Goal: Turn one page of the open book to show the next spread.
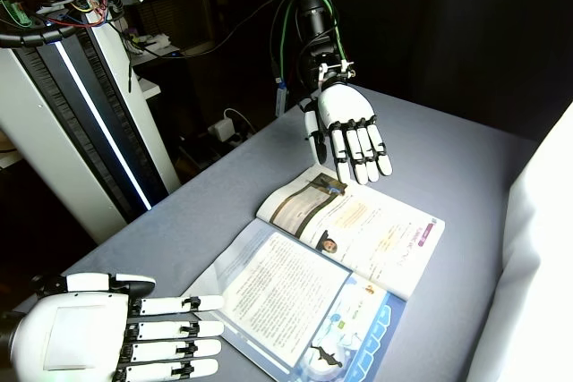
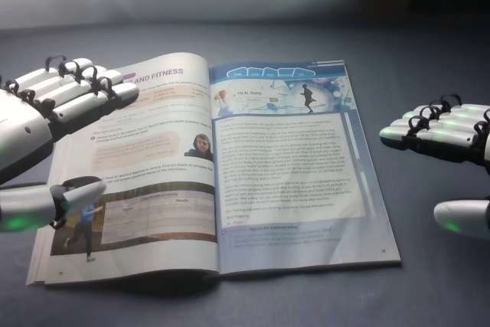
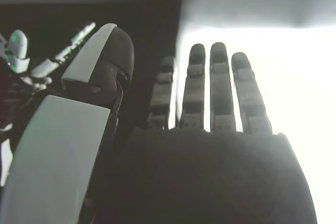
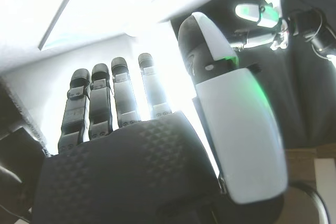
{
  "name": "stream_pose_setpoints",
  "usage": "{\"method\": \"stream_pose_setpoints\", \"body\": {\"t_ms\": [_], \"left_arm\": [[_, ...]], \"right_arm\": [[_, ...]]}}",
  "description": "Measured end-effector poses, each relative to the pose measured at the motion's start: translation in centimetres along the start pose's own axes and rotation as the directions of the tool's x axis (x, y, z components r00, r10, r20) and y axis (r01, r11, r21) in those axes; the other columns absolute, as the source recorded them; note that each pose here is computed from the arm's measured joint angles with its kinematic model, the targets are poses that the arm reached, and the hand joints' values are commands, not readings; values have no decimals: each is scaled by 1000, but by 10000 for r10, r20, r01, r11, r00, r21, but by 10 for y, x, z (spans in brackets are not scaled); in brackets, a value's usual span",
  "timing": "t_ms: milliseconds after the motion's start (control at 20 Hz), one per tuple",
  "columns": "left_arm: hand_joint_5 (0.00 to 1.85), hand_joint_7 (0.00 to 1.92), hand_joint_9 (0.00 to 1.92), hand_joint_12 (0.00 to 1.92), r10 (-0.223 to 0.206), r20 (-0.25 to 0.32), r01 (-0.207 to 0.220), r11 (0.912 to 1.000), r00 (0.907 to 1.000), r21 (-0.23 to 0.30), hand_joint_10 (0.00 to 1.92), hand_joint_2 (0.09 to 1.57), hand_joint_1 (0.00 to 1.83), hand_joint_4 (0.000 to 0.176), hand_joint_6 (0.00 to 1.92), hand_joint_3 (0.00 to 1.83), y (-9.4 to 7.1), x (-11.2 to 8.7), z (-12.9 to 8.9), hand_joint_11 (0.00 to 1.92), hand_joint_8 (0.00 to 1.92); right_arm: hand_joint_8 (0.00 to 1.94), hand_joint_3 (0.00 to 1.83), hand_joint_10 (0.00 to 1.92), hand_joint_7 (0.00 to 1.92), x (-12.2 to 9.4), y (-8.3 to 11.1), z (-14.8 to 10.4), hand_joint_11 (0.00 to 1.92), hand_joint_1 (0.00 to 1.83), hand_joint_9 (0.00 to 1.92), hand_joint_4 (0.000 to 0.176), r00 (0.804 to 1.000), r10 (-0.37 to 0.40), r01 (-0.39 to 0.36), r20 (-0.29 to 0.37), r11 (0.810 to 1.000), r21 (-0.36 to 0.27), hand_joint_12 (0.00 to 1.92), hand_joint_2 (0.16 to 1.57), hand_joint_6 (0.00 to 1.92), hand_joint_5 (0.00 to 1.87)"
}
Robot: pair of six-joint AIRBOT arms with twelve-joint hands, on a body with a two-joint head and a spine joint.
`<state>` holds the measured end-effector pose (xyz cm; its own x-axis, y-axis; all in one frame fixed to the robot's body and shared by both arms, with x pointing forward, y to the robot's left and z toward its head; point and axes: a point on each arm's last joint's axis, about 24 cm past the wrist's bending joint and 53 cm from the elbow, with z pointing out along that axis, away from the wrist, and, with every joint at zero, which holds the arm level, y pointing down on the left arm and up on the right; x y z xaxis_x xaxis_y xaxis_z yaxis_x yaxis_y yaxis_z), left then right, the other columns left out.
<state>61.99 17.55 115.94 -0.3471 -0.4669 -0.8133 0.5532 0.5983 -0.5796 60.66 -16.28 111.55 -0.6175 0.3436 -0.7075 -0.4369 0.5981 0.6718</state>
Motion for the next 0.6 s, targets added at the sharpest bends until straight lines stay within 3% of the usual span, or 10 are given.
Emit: {"method": "stream_pose_setpoints", "body": {"t_ms": [50,100,150,300,600], "left_arm": [[16,0,0,0,-4,5,4,10000,10000,-4,0,1350,352,18,4,21,0,0,0,0,0],[2,0,0,0,-4,2,4,10000,10000,-7,0,1354,292,38,0,18,0,0,0,0,0],[0,0,0,0,-6,-4,6,10000,10000,-17,0,1355,279,42,0,17,0,0,0,0,0],[0,0,0,0,-26,-9,26,9998,10000,-179,0,1367,217,35,0,14,6,0,-2,0,0],[28,0,0,0,-59,-125,52,9987,9999,-509,0,1362,433,42,7,0,15,3,-10,0,0]], "right_arm": [[0,31,0,0,1,0,0,0,6,0,0,10000,-9,9,-24,10000,12,0,1305,0,0],[0,30,0,0,3,-1,0,0,2,0,0,9999,-94,95,-116,9999,43,0,1308,0,0],[0,27,0,0,5,0,3,0,20,0,0,9993,-286,287,-244,9996,30,0,1311,0,0],[0,11,0,0,11,5,16,0,11,0,0,9958,-590,583,-695,9982,-126,0,1295,6,16],[0,0,0,0,32,6,36,0,0,0,0,9802,-1232,1211,-1553,9924,-230,0,1277,7,19]]}}
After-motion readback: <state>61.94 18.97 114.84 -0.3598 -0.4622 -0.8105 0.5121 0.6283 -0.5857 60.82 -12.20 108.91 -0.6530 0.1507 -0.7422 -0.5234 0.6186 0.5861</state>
